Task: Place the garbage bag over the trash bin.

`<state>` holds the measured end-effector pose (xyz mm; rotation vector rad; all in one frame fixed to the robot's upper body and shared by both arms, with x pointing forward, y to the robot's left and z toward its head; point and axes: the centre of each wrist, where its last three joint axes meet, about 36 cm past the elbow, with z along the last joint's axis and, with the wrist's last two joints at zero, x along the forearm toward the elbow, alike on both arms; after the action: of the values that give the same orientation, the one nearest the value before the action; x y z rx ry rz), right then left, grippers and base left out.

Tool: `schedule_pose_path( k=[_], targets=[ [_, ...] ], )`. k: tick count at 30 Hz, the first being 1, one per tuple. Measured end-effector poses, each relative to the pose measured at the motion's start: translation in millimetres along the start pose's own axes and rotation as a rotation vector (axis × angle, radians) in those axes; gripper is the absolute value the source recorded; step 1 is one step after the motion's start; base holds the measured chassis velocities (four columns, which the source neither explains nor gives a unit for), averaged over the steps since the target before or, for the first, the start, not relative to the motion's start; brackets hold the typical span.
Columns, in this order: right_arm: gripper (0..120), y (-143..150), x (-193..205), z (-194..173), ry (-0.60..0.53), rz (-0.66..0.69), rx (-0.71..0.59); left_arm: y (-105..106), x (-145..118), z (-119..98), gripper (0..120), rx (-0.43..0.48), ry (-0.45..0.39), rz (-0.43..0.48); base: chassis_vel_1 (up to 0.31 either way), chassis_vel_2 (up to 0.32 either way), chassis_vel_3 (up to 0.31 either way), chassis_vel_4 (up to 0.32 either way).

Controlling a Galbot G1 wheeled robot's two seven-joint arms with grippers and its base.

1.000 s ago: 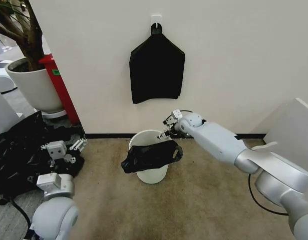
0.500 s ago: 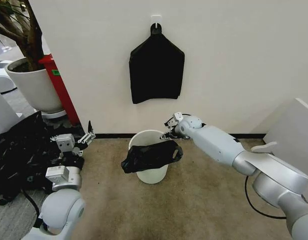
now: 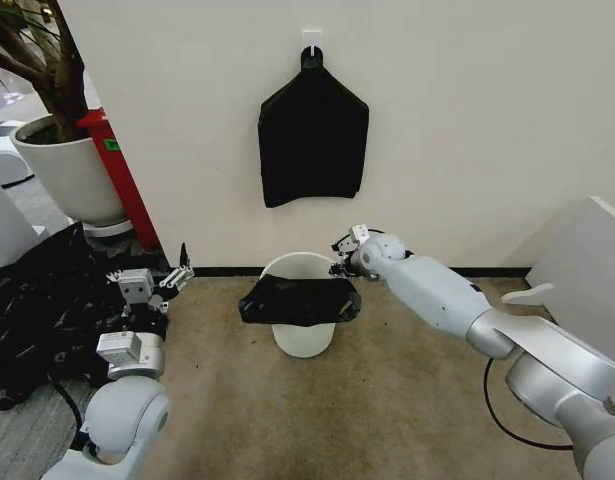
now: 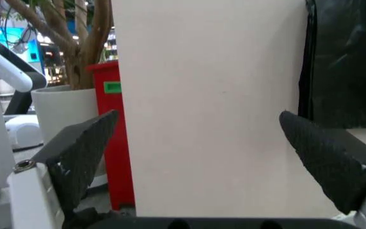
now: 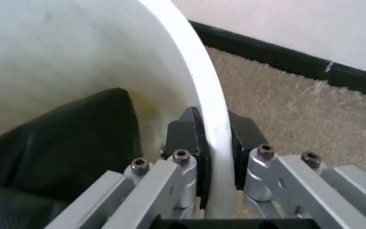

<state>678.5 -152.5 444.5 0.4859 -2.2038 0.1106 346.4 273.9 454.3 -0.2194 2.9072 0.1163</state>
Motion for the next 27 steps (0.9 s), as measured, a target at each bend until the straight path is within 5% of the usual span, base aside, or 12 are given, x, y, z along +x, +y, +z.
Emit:
schedule_pose_path(
  k=[7,22,27],
  targets=[
    [4,9.5,30.6,6.9,-0.065,0.087,-0.102,4.5,-2.9,3.1,100,-0.008,-0.008,-0.007,0.0,0.0,0.0,0.0],
    [4,93.2,143.1,68.1,-0.142,0.309,-0.753,5.7,-19.9,7.1,100,-0.028,-0.012,0.002,0.0,0.0,0.0,0.0],
    [4,102.5,175.4,90.9,-0.167,0.276,-0.841,-0.2,-20.5,7.7,100,-0.027,-0.005,0.017,0.0,0.0,0.0,0.0]
  ],
)
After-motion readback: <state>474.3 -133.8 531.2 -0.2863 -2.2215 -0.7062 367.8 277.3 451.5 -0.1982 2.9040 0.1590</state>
